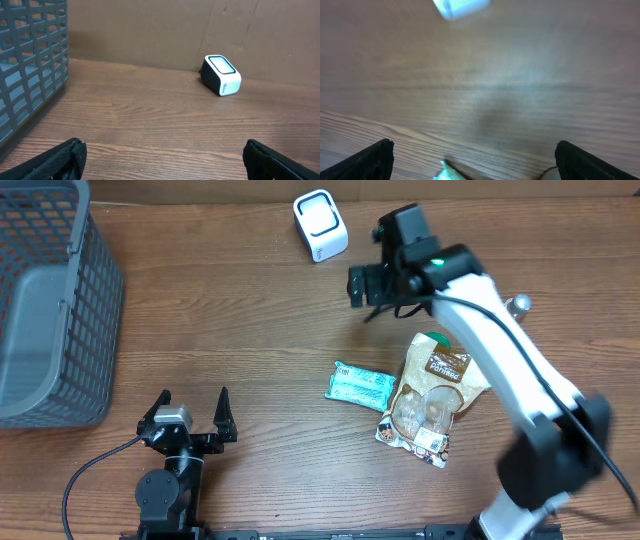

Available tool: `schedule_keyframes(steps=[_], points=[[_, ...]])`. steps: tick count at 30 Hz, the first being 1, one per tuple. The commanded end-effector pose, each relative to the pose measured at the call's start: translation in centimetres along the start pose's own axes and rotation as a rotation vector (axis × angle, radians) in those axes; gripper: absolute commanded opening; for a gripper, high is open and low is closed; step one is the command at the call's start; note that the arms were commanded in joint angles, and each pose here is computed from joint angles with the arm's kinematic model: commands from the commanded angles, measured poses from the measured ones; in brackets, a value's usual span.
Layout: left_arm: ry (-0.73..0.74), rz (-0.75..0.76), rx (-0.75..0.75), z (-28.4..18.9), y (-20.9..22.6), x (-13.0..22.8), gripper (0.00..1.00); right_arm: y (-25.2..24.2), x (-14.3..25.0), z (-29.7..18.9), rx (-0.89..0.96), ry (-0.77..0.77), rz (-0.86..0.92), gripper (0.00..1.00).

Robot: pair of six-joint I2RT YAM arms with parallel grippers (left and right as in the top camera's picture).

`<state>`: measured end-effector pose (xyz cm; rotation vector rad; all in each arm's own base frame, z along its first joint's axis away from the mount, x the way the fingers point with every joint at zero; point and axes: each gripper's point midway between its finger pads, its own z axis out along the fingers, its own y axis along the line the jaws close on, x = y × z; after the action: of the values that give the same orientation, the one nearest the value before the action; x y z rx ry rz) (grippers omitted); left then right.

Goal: Scan the item barcode

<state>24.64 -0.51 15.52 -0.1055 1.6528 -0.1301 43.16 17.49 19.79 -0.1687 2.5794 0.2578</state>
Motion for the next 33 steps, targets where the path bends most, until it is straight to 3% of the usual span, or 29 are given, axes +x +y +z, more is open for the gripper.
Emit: schedule_keyframes(steps=[1,9,15,20,26,33], points=[[-0.005,0.022,0.008,0.0,-0.1,0.0,1.00,0.3,-3.4,-10.2,-0.031,-0.243,-0.010,1.00],[-0.005,0.022,0.008,0.0,-0.1,0.0,1.00,-1.3,-2.4,-23.9,-0.047,-0.511,0.001,1.00],[-0.005,0.022,0.008,0.0,-0.1,0.0,1.00,-4.1,2.3,-29.9,-0.021,-0.650,0.045,1.00],[-0.005,0.022,0.008,0.0,-0.1,0.0,0.99,-6.8,8.3,-30.1,0.033,-0.691,0.092,1.00],[-0.005,0.022,0.008,0.0,-0.1,0.0,0.99,-9.3,15.4,-26.9,0.092,-0.703,0.142,1.00],[-0.005,0.022,0.008,0.0,-0.1,0.0,1.00,-10.9,20.2,-22.6,0.122,-0.753,0.180,1.00]])
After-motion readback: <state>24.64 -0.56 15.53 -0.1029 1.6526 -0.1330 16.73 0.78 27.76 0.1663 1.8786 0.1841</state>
